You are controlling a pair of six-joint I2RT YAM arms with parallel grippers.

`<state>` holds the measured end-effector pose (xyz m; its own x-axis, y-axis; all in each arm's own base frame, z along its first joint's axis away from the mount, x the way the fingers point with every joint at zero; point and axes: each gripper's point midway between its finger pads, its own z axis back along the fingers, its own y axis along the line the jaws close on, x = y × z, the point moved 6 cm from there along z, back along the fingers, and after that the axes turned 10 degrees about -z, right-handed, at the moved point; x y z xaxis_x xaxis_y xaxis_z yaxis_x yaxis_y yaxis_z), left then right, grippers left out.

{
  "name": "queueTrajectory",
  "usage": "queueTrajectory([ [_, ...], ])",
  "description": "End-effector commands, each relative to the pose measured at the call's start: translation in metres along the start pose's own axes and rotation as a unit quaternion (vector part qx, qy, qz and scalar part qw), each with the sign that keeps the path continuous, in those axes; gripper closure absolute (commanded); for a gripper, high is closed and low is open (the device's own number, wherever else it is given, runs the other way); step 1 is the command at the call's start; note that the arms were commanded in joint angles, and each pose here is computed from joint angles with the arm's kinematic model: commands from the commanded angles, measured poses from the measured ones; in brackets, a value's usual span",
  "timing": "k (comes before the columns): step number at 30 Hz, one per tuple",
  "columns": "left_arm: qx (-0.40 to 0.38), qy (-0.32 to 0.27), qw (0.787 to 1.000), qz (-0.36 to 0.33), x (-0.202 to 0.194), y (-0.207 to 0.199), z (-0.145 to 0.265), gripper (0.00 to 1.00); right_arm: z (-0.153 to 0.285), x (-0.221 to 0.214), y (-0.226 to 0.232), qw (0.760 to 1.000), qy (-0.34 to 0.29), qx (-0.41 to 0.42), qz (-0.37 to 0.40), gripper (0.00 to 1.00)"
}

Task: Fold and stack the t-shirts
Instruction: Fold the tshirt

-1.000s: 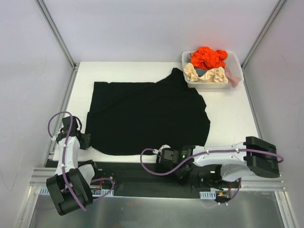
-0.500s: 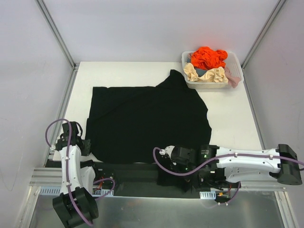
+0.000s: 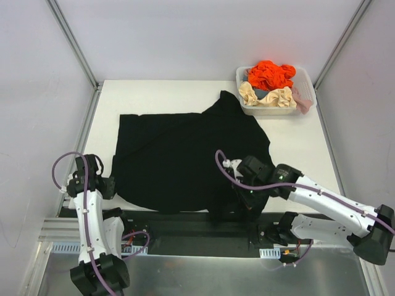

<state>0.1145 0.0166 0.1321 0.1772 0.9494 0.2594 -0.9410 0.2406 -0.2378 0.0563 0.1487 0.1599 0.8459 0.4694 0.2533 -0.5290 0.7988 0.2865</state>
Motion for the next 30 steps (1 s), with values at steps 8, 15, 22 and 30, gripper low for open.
queueTrajectory([
  [8, 0.012, 0.034, 0.998, -0.046, -0.002, -0.055, -0.001, 1.0, 0.044, 0.088, -0.035, 0.993, -0.1, -0.057, -0.032, 1.0],
  [15, 0.044, 0.043, 0.997, -0.048, 0.012, -0.086, -0.006, 1.0, 0.058, 0.134, -0.07, 0.979, -0.109, -0.156, -0.069, 0.99],
  [22, 0.061, 0.019, 0.997, -0.045, 0.028, -0.108, -0.01, 1.0, 0.061, 0.18, -0.085, 0.978, -0.114, -0.149, -0.091, 0.99],
  [30, 0.085, 0.036, 0.995, -0.043, 0.035, -0.133, -0.026, 1.0, 0.047, 0.218, -0.107, 0.977, -0.099, -0.151, -0.114, 0.99],
])
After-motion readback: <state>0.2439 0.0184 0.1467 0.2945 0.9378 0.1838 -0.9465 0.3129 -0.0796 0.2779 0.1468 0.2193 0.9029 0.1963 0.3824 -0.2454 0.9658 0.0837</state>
